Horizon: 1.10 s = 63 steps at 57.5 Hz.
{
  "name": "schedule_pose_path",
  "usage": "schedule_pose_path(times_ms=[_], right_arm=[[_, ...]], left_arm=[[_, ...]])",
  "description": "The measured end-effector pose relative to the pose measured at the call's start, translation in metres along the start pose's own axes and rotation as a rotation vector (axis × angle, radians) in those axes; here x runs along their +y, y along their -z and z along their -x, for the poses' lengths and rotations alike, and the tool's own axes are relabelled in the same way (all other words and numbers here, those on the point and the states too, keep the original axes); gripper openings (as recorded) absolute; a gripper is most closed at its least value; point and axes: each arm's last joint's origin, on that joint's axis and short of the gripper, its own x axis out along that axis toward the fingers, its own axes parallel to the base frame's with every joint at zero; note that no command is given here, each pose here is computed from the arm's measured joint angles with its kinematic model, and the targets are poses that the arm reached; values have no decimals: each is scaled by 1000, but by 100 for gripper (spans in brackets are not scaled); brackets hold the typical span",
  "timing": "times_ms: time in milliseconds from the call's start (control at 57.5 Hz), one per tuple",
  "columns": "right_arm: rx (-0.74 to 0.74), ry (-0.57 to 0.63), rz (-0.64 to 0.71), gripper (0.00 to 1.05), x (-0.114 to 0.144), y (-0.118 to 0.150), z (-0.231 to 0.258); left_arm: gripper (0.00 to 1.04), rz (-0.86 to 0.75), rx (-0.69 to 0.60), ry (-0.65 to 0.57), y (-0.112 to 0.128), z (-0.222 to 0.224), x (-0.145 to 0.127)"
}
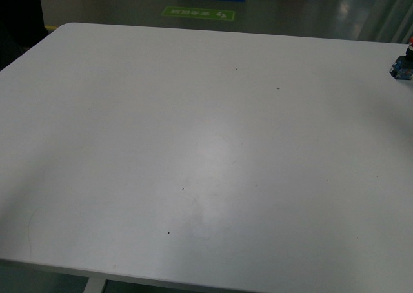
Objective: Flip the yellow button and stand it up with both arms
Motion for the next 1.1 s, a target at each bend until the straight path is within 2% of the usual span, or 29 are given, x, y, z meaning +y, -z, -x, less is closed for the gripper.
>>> schedule_pose_path(times_ms=[400, 470, 540, 801, 957, 1096], right_arm=[[-14, 18, 47, 35, -2, -2, 1], [-21, 26, 64, 35, -3, -2, 1], [-24, 33, 71, 35, -4, -3, 0], [-45, 61, 111, 35, -9, -1, -3], [-140, 129, 255, 35, -15, 1, -14], [-227, 201, 472, 35, -26, 3, -28]], left_arm=[[4, 0, 0, 0, 0, 10, 0], [4, 0, 36, 0, 5, 18, 0], [4, 0, 3, 1, 3, 21, 0], [4, 0, 6, 1, 3, 21, 0], [29, 0, 6, 1, 3, 21, 0], [53, 0, 6, 1, 3, 21, 0]])
